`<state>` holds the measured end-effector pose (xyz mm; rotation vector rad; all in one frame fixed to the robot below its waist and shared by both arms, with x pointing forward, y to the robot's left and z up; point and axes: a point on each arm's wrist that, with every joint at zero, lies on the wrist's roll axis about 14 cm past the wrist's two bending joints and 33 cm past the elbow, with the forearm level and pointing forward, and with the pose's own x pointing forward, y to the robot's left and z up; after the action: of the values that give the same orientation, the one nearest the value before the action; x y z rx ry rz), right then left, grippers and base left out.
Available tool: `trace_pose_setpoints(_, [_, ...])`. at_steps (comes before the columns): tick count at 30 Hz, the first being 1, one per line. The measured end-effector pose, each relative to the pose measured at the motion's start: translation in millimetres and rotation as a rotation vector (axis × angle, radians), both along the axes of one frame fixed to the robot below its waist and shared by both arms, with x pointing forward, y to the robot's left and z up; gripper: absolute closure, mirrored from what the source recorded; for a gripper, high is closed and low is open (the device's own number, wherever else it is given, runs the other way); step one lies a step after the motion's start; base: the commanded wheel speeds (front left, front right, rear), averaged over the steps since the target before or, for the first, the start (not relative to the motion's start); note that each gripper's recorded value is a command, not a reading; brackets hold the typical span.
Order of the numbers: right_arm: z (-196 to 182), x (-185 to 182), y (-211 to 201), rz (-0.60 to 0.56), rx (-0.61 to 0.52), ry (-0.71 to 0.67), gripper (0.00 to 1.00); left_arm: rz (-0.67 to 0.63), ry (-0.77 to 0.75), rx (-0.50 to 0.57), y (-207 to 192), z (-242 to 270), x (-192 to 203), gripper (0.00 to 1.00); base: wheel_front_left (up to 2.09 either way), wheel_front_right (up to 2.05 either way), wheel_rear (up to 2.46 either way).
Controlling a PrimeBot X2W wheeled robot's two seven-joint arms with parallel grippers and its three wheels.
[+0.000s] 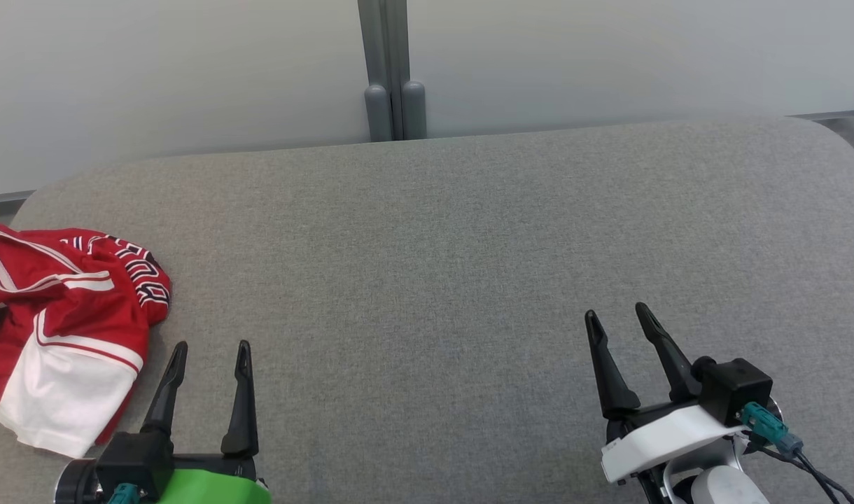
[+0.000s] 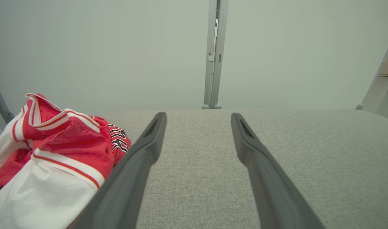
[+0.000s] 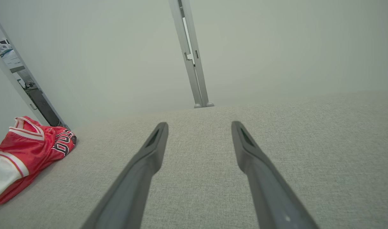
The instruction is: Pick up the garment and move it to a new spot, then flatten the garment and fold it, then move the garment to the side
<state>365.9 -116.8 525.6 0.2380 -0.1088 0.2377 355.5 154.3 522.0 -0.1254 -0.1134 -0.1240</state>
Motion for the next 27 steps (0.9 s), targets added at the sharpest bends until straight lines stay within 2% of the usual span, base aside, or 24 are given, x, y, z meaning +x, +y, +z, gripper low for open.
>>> trace_pose_setpoints(17, [-3,-3,4,0.013,-0.119,-0.032,0.0,-0.027,-0.044,0.106,-7,5,-3,0.0,0.0,0.0,0.0])
trace_pose_setpoints(27, [-13,-4,2,0.009,-0.131,-0.002,0.0,-0.027,-0.041,0.103,-6,4,-3,0.0,0.0,0.0,0.0])
